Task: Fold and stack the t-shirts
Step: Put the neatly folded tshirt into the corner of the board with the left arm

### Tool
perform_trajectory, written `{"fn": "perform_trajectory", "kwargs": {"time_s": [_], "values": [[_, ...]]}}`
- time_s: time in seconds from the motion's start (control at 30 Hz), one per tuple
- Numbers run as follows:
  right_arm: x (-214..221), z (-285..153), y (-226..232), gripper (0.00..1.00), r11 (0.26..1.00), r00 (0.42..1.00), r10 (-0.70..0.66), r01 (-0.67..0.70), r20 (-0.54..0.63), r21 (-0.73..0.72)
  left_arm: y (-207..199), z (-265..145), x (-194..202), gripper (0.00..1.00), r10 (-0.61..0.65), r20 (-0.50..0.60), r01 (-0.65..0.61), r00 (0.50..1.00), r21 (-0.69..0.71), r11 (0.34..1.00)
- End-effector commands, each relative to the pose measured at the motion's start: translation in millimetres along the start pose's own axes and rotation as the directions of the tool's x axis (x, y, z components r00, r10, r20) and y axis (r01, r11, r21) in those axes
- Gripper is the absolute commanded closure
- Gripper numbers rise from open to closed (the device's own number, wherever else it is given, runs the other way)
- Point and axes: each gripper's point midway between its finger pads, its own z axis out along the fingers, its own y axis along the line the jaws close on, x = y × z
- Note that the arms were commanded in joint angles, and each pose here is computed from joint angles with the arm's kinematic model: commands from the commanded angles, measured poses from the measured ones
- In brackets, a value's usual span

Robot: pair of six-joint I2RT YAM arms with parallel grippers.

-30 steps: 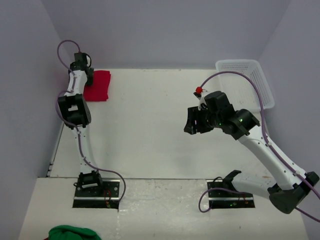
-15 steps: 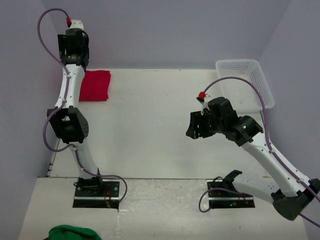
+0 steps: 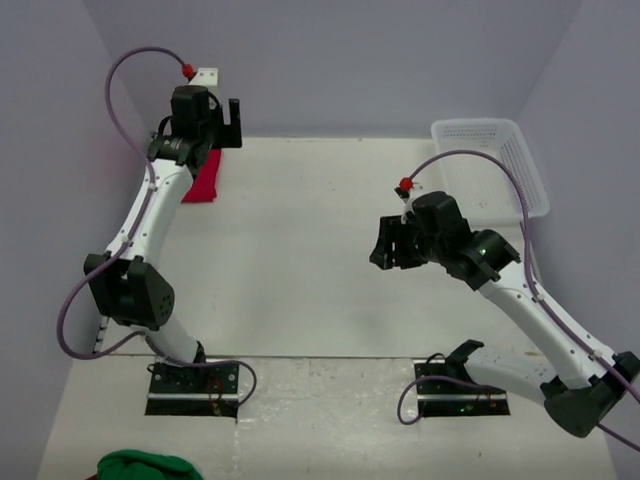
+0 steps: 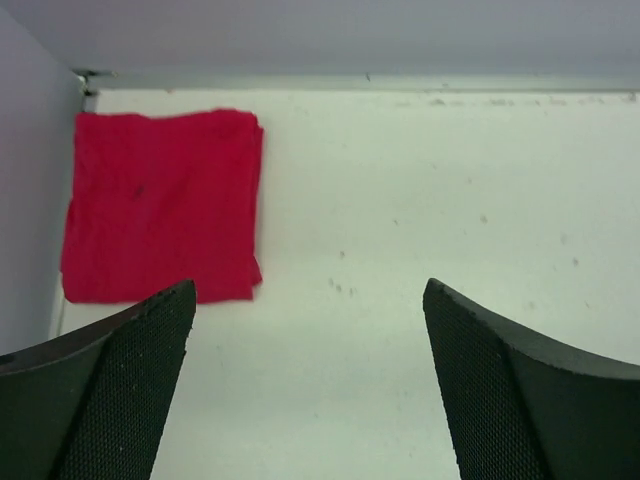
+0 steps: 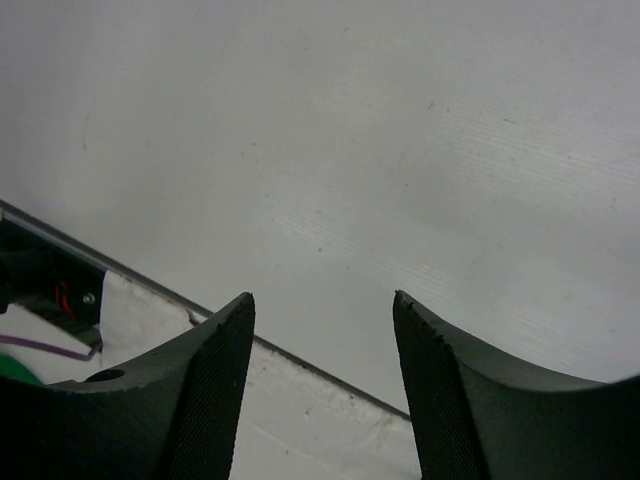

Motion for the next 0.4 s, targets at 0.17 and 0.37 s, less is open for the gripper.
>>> {"fn": "perform_trajectory", "kwargs": {"time_s": [0.17,0.37], "values": [[-30.9,27.4,-8.1,0.38,0.997,0.994,0.015,-0.023,0.108,0.072,-53.3,-93.0,40.1,0.00,-0.163,0.028,0.148,0.986,0.282,0.948],[-27.8,46.9,-17.1,0.35,0.996,0.989,0.020,-0.033,0.145,0.087,-60.2,-112.2,89.8,0.00,-0.173,-0.021,0.172,0.985,0.276,0.946]]}}
